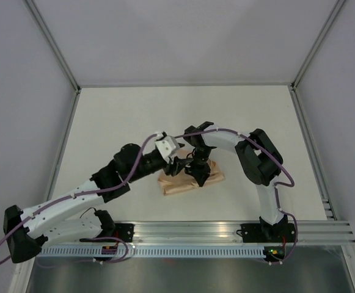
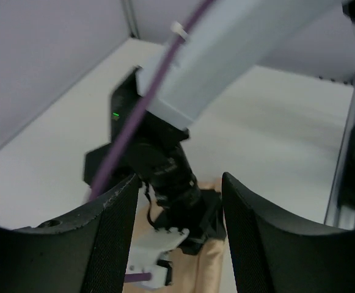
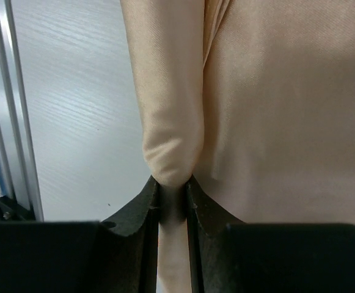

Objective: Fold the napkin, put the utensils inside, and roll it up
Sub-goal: Roll the napkin at the center of the board.

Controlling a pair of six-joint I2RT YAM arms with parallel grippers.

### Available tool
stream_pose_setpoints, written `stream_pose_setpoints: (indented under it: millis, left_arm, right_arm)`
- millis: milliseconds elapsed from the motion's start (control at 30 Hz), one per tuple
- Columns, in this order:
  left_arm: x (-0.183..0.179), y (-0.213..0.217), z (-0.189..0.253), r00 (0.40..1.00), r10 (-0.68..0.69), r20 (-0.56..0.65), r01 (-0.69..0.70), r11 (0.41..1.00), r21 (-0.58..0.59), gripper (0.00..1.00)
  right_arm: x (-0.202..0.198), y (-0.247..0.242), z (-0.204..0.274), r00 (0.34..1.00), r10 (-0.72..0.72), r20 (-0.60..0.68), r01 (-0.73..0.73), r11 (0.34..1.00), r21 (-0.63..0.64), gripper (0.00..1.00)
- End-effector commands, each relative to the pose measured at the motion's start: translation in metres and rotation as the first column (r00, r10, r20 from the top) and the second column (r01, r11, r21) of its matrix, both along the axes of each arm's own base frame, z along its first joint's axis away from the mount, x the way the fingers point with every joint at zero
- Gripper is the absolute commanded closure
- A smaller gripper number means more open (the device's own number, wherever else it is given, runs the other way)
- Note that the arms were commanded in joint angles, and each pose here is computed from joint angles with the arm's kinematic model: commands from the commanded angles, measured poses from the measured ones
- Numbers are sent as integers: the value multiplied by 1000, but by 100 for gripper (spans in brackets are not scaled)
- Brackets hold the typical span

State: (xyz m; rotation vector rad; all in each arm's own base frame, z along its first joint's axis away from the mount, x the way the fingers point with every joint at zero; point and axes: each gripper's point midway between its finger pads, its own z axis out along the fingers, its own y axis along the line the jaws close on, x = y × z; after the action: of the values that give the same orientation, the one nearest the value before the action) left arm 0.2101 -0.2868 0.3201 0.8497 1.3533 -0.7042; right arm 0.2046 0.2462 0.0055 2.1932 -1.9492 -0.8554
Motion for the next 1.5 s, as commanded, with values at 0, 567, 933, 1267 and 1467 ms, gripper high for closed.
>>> stream_pose_setpoints:
  millis: [0,567,933,1267,1467]
  left_arm:
    - [-19,-23,-72,999,-47,-26,51,972,231,38]
    - [-77,-79,-247,992,-70,-106,121,778,617,39]
    - [-82,-101,-267,992,-104,-70,125,757,641,34]
    - [-77,-107,-285,995,-70,-70,98,774,626,37]
    - [-85,-103,-299,991,-54,-125,120,785,608,63]
  right_arm:
    - [-30,-47,-63,988,84,-129,-110,970,-217,99]
    - [-25,-44,-69,991,51,-127,-81,967,-242,99]
    - [-23,-44,-71,993,36,-115,-64,967,-248,100]
    - [-20,-42,-72,995,17,-99,-41,967,-252,99]
    - [-18,-38,-71,996,-13,-86,-8,970,-241,100]
